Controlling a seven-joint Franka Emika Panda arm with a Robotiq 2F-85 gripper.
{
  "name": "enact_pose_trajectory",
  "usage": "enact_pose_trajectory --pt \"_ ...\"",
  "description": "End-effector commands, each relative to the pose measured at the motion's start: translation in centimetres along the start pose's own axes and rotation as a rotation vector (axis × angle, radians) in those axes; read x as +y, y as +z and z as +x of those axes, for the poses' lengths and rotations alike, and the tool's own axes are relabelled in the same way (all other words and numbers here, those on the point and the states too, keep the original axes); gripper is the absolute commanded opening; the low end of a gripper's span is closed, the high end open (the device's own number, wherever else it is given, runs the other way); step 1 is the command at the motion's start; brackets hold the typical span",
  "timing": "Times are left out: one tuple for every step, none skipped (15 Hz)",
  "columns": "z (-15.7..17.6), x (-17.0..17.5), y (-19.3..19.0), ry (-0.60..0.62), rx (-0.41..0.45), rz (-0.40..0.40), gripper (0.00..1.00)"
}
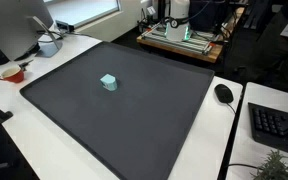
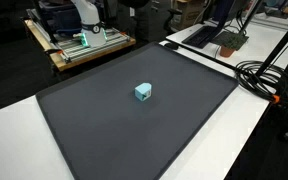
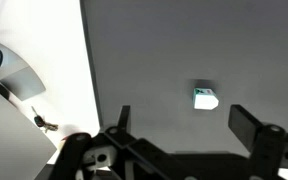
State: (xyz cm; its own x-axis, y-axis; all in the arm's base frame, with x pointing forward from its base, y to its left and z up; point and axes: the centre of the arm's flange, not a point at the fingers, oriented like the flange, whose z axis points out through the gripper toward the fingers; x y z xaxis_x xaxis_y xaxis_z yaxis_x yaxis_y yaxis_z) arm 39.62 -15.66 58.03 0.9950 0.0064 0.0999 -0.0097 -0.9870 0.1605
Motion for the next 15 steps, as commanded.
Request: enact_pose_trajectory --pt "0.0 0.0 0.0 0.0 0.001 0.0 1.0" --pt "0.0 0.0 -0.1 0.0 0.001 0.0 1.0" --pt "0.0 0.0 -0.1 0.0 0.002 0.0 1.0" --pt "0.0 0.0 -0.1 0.0 0.002 0.0 1.0" --pt "0.0 0.0 -0.1 0.0 0.002 0.0 1.0" --pt "0.0 0.0 -0.1 0.0 0.002 -0.001 1.0" --pt "0.0 0.0 -0.1 0.0 0.002 -0.001 1.0" --pt "0.0 0.0 -0.1 0.0 0.002 -0.001 1.0" --pt "0.0 0.0 -0.1 0.0 0.002 -0.001 1.0" --pt "0.0 0.0 -0.1 0.0 0.002 -0.001 1.0" --pt "0.0 -0.3 0.1 -0.01 0.004 -0.01 1.0" --pt "0.0 -1.0 0.3 -0.03 -0.004 -0.014 1.0" --pt "0.0 -1.9 0.6 -0.05 -0.009 -0.021 1.0" --pt "0.0 -2.8 0.9 -0.071 -0.012 -0.027 1.0" --pt "0.1 -3.9 1.2 -0.098 -0.019 -0.035 1.0"
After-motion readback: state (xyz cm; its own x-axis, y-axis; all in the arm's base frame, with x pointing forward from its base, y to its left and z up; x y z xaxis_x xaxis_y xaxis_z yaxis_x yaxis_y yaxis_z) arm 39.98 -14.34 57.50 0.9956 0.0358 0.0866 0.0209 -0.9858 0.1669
